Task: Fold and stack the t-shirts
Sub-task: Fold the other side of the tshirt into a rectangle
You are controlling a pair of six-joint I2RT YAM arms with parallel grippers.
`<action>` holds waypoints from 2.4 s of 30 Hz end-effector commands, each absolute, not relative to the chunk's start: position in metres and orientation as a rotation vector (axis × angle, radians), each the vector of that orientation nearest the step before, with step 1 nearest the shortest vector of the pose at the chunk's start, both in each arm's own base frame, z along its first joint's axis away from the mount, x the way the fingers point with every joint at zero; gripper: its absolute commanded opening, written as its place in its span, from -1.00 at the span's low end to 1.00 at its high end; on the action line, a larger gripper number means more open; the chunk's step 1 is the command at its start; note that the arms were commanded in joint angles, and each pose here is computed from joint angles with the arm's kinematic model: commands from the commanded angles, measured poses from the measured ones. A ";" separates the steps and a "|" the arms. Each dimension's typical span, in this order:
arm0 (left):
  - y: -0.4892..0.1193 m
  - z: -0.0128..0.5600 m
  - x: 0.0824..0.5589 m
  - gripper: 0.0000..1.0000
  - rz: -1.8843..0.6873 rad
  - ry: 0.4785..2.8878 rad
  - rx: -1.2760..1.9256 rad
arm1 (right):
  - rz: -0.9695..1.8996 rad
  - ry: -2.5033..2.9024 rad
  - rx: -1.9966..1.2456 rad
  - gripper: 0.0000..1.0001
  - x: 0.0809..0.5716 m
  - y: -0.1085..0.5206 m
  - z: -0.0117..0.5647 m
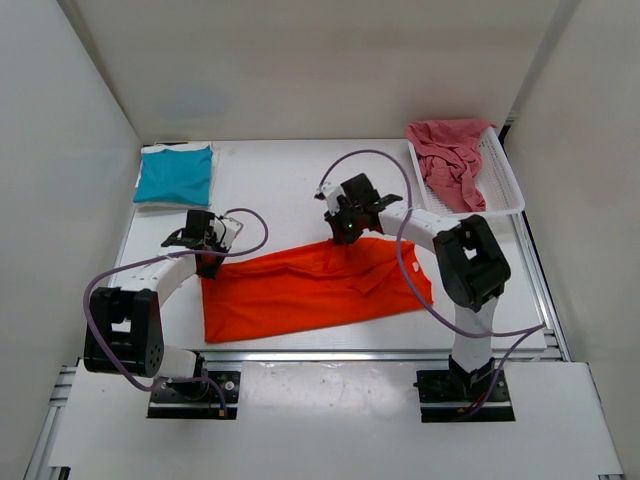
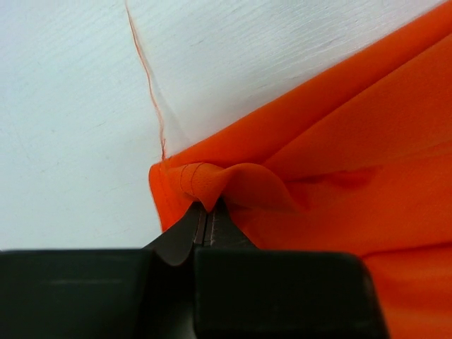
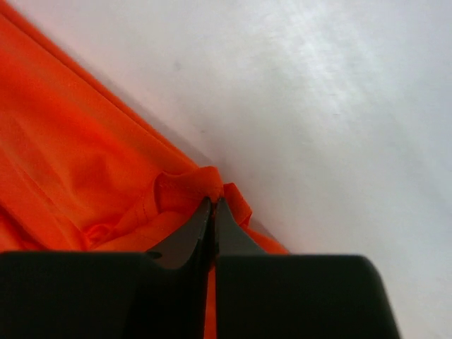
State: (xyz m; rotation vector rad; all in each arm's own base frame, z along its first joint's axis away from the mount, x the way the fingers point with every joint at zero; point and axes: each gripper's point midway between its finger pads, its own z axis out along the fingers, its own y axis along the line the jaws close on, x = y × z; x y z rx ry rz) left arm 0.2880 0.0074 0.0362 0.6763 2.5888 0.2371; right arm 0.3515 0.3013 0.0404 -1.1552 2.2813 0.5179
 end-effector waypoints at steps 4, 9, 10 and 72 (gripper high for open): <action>0.008 0.058 0.301 -1.00 0.264 2.518 0.682 | 0.511 2.229 -1.087 -0.98 0.359 0.275 0.104; 0.008 0.052 0.293 -1.00 0.258 2.534 0.701 | 0.575 2.281 -1.220 -0.68 0.297 0.264 0.084; 0.006 0.050 0.292 -1.00 0.256 2.537 0.710 | 0.582 2.282 -1.234 -0.63 0.291 0.262 0.080; -0.006 0.056 0.293 -1.00 0.262 2.398 0.765 | -0.026 2.409 -0.809 0.23 0.328 0.283 0.098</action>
